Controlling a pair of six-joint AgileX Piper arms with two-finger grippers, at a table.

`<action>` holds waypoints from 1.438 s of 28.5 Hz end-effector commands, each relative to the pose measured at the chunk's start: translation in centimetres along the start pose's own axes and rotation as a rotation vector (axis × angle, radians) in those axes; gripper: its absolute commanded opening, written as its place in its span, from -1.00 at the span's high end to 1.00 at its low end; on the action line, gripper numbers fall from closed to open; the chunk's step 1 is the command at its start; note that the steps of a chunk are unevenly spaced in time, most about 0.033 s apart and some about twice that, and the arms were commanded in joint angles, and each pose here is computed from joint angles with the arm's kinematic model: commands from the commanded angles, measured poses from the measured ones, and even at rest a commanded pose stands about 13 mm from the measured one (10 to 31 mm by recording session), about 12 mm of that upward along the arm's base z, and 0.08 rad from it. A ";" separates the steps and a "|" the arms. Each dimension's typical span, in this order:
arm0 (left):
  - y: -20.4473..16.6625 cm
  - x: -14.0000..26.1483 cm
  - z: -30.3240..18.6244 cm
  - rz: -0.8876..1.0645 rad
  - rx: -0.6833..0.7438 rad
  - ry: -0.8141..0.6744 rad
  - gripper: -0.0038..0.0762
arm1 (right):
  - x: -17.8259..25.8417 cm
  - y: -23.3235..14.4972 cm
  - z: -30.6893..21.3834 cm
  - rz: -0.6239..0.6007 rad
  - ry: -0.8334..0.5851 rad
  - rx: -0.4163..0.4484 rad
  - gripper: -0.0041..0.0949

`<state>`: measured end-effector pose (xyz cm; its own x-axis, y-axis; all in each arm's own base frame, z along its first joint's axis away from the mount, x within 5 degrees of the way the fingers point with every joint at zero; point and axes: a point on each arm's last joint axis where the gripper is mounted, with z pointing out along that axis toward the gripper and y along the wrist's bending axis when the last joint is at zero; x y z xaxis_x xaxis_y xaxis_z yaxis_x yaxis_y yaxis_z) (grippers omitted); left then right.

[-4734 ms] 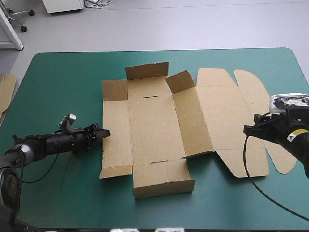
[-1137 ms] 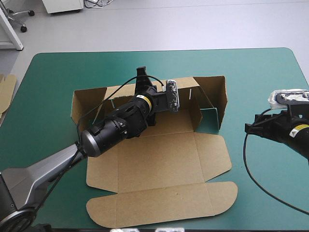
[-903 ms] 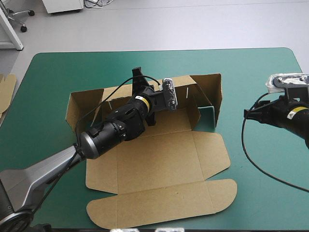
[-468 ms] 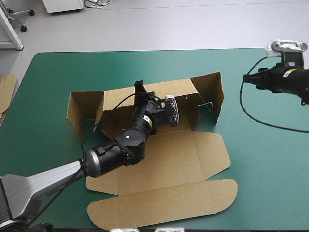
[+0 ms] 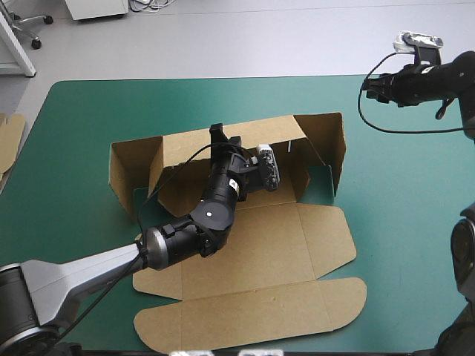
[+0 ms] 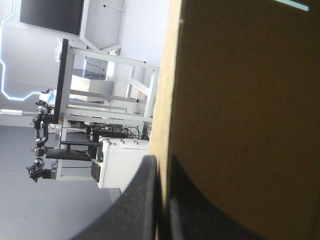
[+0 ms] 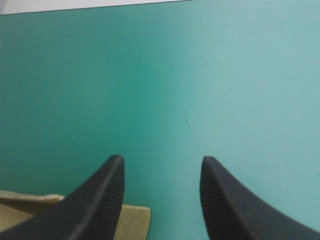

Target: Fold the box

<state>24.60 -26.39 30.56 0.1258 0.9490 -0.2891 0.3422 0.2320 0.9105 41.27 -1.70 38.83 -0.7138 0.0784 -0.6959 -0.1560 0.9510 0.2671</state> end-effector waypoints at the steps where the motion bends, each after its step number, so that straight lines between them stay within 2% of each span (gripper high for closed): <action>1: 1.2 -0.5 -0.8 -0.096 -0.040 -0.052 0.94 | -2.0 0.5 -0.8 -0.014 -0.074 -0.048 0.02; 5: 0.3 -0.4 -1.0 -0.099 -0.034 -0.058 0.94 | -2.3 0.1 1.5 0.008 -0.021 -0.112 0.02; 10: 0.3 -0.3 -0.9 -0.107 -0.035 -0.054 0.94 | -1.8 0.3 3.8 0.039 0.024 -0.234 0.02; 13: 0.1 -0.4 -0.7 -0.139 -0.048 -0.055 0.94 | -1.5 1.1 4.7 0.020 0.047 -0.245 0.03; 18: -0.2 -0.5 -0.2 -0.096 -0.087 -0.055 0.94 | -1.1 2.7 5.3 -0.023 0.074 -0.271 0.16; 25: -0.1 -0.4 -0.2 -0.097 -0.098 -0.043 0.94 | -0.5 3.2 4.9 -0.047 0.144 -0.308 0.26; 36: -0.1 -0.4 -0.2 -0.097 -0.098 -0.043 0.94 | 2.0 3.7 4.3 -0.046 0.207 -0.374 0.27; 41: -0.1 -0.4 -0.2 -0.099 -0.100 -0.038 0.94 | 3.3 4.8 3.3 -0.046 0.160 -0.479 0.28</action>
<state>24.86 -26.66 28.79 0.1170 0.9432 -0.3108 0.2813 0.2687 0.9212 42.24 3.60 31.95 -0.8599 -0.0735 -0.5051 -0.3792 0.7546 0.5356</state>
